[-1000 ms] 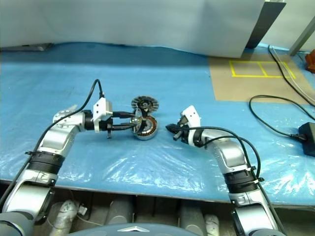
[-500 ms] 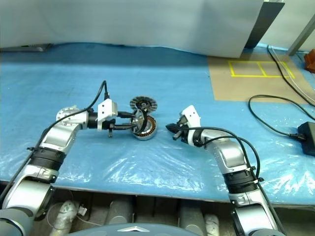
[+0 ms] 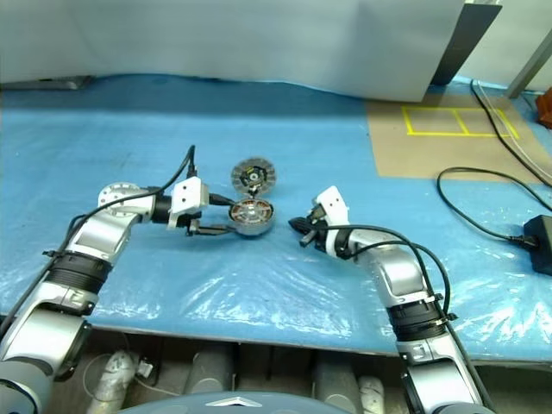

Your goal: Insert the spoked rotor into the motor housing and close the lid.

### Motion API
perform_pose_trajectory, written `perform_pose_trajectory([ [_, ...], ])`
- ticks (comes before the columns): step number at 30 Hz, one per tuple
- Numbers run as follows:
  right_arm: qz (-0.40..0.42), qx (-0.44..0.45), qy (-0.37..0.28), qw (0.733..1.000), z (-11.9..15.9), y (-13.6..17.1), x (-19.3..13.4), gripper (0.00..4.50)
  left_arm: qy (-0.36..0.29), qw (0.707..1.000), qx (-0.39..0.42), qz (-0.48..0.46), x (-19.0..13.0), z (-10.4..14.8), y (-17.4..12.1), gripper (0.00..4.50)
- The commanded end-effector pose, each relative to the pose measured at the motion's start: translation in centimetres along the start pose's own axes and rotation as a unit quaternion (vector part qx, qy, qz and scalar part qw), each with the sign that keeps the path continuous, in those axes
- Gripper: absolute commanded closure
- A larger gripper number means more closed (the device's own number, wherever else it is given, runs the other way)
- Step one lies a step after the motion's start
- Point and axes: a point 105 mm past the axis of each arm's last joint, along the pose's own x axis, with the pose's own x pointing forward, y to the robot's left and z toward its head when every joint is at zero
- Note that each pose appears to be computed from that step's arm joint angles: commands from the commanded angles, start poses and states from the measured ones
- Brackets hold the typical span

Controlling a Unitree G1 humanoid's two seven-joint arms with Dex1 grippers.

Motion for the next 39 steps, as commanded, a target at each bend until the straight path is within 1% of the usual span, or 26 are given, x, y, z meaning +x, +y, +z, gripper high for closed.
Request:
perform_pose_trajectory([
  [1, 0.007, -0.008, -0.018, 1.000, 0.5, 0.2, -0.1, 4.50, -0.069, 0.997, -0.002, 0.031, -1.5, 2.8, 1.2, 1.57],
  [3, 0.009, -0.002, -0.028, 1.000, 0.9, 0.1, -0.3, 4.50, -0.099, 0.995, -0.013, 0.031, -2.1, 3.7, 0.8, 1.57],
  [6, 0.027, 0.001, -0.054, 0.998, 2.1, 0.5, -0.4, 4.50, -0.102, 0.994, -0.040, 0.015, -3.5, 3.5, -0.5, 1.57],
  [9, 0.068, 0.004, -0.084, 0.994, 4.4, 1.7, -0.5, 4.50, -0.071, 0.995, -0.067, 0.032, -4.8, 1.6, -1.2, 1.57],
  [12, 0.098, 0.005, -0.103, 0.990, 6.3, 2.8, 0.3, 4.50, -0.061, 0.990, -0.102, 0.077, -5.8, 0.0, -1.1, 1.57],
  [15, 0.131, 0.023, -0.105, 0.986, 7.3, 4.1, 2.4, 4.50, -0.066, 0.980, -0.141, 0.120, -6.2, -1.3, -1.2, 1.57],
  [17, 0.132, 0.026, -0.102, 0.986, 7.5, 4.3, 3.8, 4.50, -0.080, 0.972, -0.171, 0.137, -6.2, -1.6, -1.2, 1.57],
  [19, 0.116, 0.017, -0.095, 0.989, 7.5, 4.0, 5.4, 4.50, -0.085, 0.968, -0.176, 0.156, -6.3, -1.6, -1.0, 1.57],
  [21, 0.136, -0.004, -0.085, 0.987, 7.5, 4.9, 6.5, 4.50, -0.091, 0.965, -0.180, 0.170, -6.3, -1.2, -0.7, 1.57],
  [24, 0.157, -0.028, -0.079, 0.984, 7.6, 5.9, 7.6, 4.50, -0.092, 0.961, -0.182, 0.185, -6.6, -1.3, -0.5, 1.57],
  [26, 0.167, -0.026, -0.081, 0.982, 7.8, 6.1, 7.8, 4.50, -0.090, 0.961, -0.184, 0.188, -6.7, -1.4, -0.5, 1.57],
  [27, 0.166, -0.030, -0.071, 0.983, 7.4, 6.1, 8.1, 4.50, -0.089, 0.960, -0.185, 0.190, -6.7, -1.5, -0.5, 1.57],
  [28, 0.158, -0.044, -0.049, 0.985, 6.4, 5.9, 8.5, 4.50, -0.087, 0.960, -0.185, 0.192, -6.7, -1.6, -0.6, 1.57],
  [30, 0.129, -0.116, 0.032, 0.984, 2.6, 5.0, 9.3, 4.50, -0.085, 0.959, -0.185, 0.195, -6.6, -1.7, -0.6, 1.57],
  [31, 0.122, -0.146, 0.058, 0.980, 1.3, 4.7, 9.5, 4.50, -0.084, 0.959, -0.185, 0.196, -6.6, -1.8, -0.5, 1.57],
  [32, 0.125, -0.148, 0.069, 0.979, 0.4, 4.8, 9.4, 4.50, -0.080, 0.959, -0.180, 0.201, -6.6, -1.9, -0.3, 1.57],
  [33, 0.129, -0.135, 0.068, 0.980, 0.2, 4.8, 9.3, 4.50, -0.077, 0.960, -0.174, 0.207, -6.6, -1.9, 0.1, 1.57],
  [35, 0.123, -0.116, 0.053, 0.984, 0.7, 4.5, 9.1, 4.50, -0.073, 0.959, -0.164, 0.217, -6.8, -1.9, 1.1, 1.57],
  [39, 0.130, -0.081, 0.006, 0.988, 2.7, 4.3, 8.4, 4.50, -0.070, 0.957, -0.144, 0.242, -6.7, -1.6, 4.1, 1.57],
])
